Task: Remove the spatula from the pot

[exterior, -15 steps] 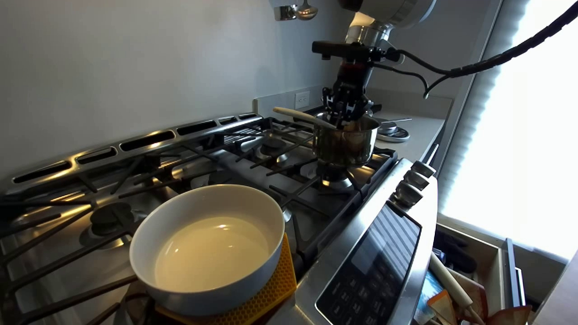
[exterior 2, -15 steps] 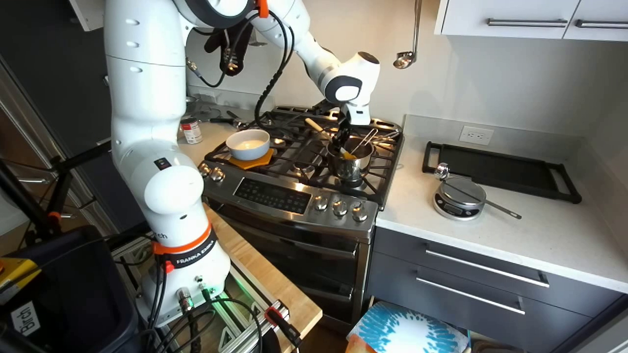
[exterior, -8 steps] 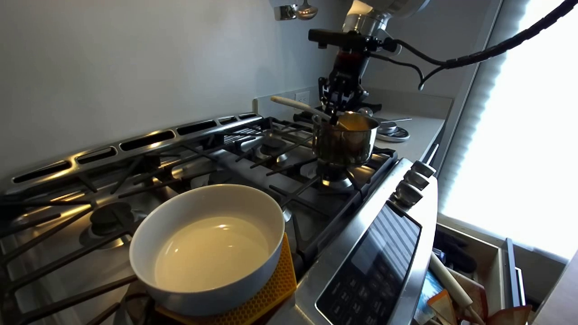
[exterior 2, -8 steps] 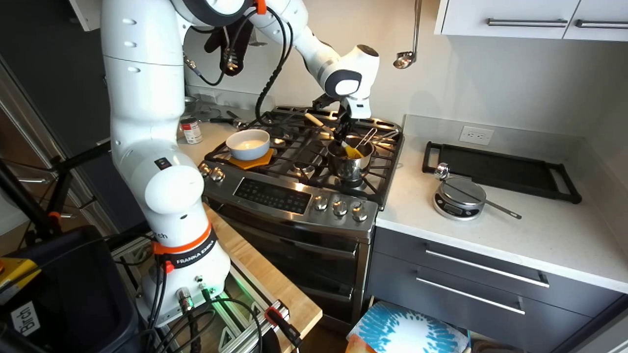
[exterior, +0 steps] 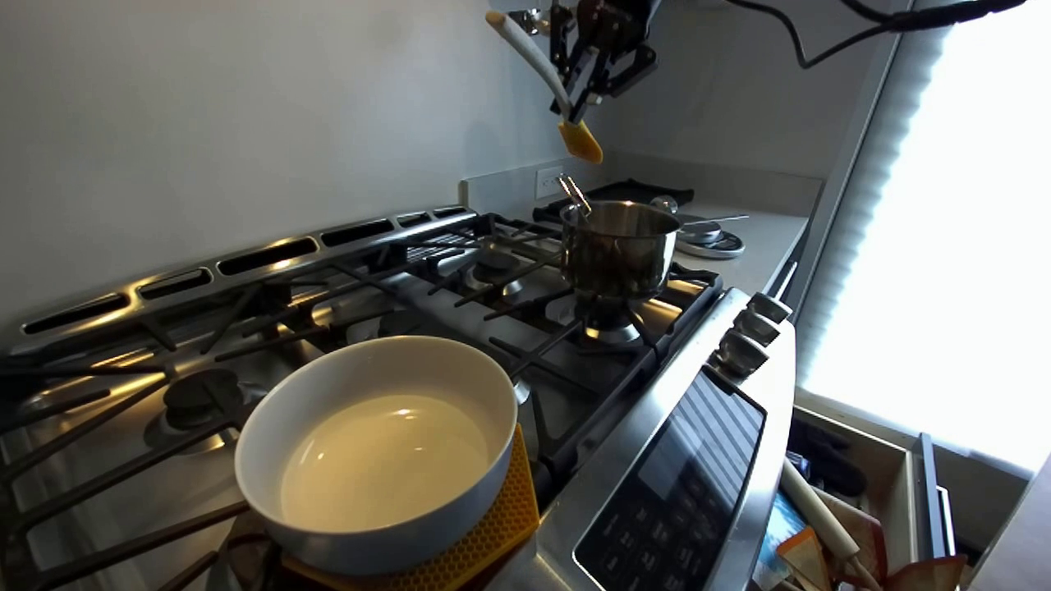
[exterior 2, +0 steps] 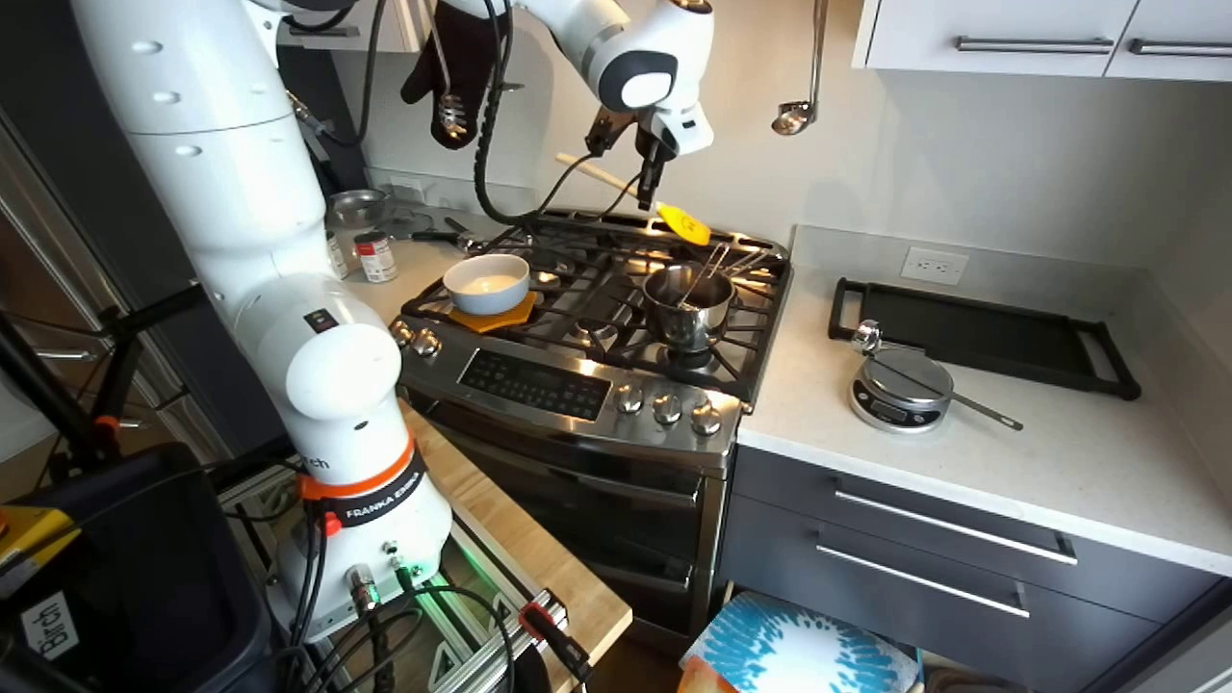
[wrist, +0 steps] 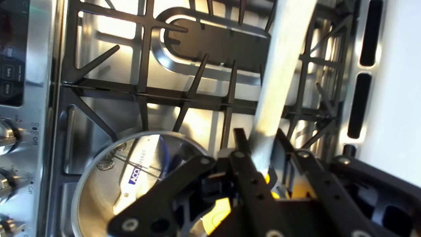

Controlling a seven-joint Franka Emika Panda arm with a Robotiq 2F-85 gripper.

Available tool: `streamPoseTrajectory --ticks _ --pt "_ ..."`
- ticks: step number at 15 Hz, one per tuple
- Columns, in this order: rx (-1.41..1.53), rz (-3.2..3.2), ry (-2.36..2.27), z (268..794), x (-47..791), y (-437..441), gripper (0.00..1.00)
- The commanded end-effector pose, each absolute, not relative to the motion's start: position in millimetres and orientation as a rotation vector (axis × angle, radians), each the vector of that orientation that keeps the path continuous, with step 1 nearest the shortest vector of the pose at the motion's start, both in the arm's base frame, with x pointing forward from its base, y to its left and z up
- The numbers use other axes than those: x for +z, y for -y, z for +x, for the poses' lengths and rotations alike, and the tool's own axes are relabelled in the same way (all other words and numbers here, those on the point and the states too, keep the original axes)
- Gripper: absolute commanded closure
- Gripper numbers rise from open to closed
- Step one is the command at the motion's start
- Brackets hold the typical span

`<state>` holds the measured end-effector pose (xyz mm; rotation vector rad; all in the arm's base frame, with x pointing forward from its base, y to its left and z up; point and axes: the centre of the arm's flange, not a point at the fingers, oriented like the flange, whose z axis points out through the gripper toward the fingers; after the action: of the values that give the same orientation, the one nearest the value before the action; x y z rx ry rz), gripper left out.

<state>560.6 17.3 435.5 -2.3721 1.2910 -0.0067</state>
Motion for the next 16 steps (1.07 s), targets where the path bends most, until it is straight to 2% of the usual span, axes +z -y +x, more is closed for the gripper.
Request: streamPoseTrajectory --ticks 1,9,13,14,15,16 --pt "-0.029 -2.509 -1.045 545.3 462.7 -42.1 0.94" --pt "0.084 -2.866 -0.599 603.7 398.9 -58.8 0.94" --pt "0.102 -2.994 -0.320 586.8 385.7 -44.6 0.94" --pt "0.102 -2.945 -0.451 594.7 378.7 -54.7 0.94" --pt "0.104 -2.950 -0.435 594.6 377.6 -53.5 0.77" --pt "0.104 -2.950 -0.437 594.6 377.7 -53.4 0.77"
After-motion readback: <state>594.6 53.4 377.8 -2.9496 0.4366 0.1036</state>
